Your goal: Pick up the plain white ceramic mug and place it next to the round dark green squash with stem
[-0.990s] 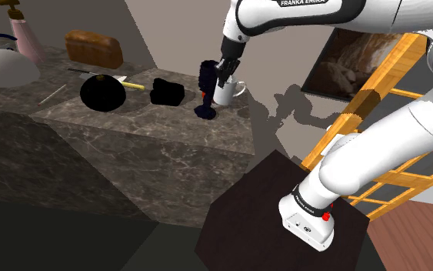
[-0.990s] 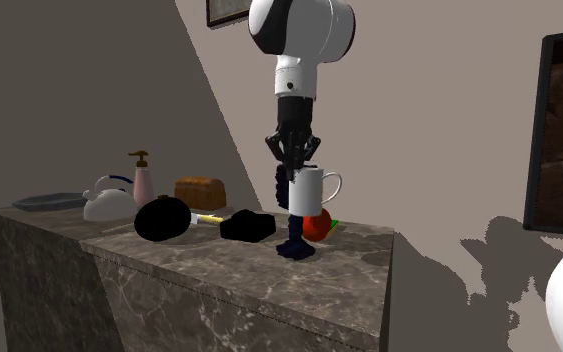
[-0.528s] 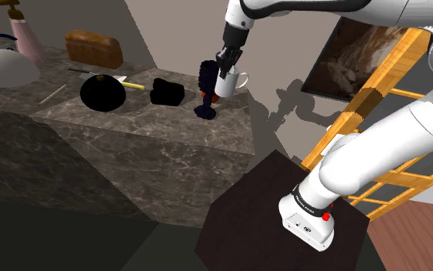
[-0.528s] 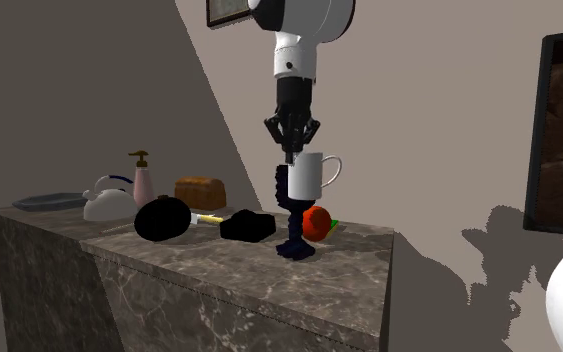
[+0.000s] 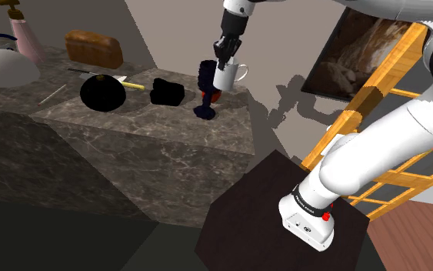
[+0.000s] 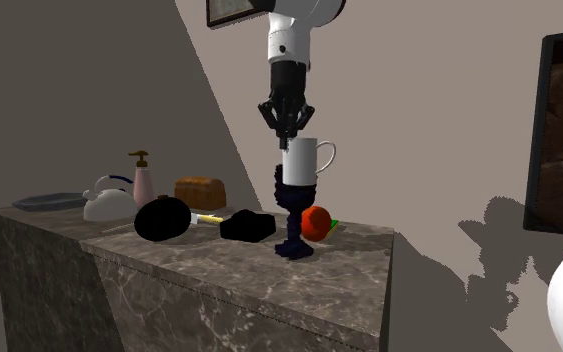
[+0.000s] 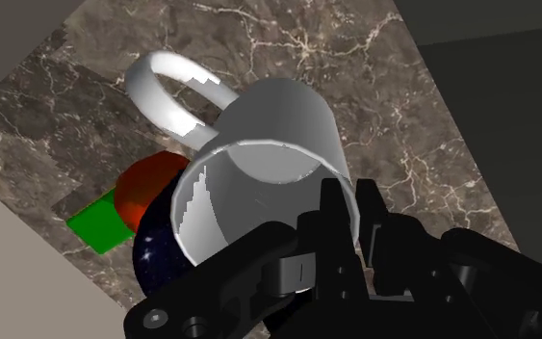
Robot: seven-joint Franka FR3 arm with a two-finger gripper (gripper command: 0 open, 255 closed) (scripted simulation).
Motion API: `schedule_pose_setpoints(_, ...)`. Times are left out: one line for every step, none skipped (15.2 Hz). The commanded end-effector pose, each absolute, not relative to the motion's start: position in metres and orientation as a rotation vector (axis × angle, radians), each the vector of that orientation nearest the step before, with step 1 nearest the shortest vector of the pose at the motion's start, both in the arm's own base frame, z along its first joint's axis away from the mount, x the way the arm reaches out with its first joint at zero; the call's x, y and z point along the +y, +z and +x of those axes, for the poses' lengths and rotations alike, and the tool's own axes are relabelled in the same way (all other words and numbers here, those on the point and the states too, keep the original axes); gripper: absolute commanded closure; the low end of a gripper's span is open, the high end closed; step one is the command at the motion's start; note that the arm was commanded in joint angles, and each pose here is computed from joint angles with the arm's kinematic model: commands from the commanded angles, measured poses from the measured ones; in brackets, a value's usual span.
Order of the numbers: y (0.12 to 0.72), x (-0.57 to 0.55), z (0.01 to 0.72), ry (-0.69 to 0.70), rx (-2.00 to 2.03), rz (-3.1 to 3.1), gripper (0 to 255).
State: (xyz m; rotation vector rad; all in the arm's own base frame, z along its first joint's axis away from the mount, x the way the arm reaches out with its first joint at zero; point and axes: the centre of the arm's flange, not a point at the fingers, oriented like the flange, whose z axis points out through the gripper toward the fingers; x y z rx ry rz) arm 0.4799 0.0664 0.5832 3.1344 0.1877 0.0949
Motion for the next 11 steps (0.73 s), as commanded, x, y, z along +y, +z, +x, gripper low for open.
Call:
schedule_pose_setpoints(0.585, 0.085, 0.496, 0.094, 0.187, 3.135, 255)
schedule_pose_setpoints(0.585, 0.096, 0.504, 0.094, 0.187, 3.135, 255)
schedule_pose_setpoints(0.585, 0.106, 0.512, 0.094, 0.187, 3.135, 255)
schedule_pose_setpoints(0.585, 0.117, 0.520, 0.094, 0.187, 3.135, 255)
schedule_pose_setpoints(0.585, 0.127, 0.528, 0.094, 0.187, 3.135, 255)
schedule_pose_setpoints(0.585, 0.138, 0.536, 0.094, 0.187, 3.135, 255)
schedule_pose_setpoints(0.585, 0.148, 0.544, 0.094, 0.187, 3.135, 255)
schedule_pose_setpoints(0.586, 0.159, 0.553, 0.094, 0.187, 3.135, 255)
schedule_pose_setpoints(0.586, 0.169, 0.561, 0.094, 0.187, 3.135, 255)
schedule_pose_setpoints(0.586, 0.180, 0.569, 0.094, 0.187, 3.135, 255)
schedule_pose_setpoints(0.586, 0.190, 0.577, 0.094, 0.187, 3.135, 255)
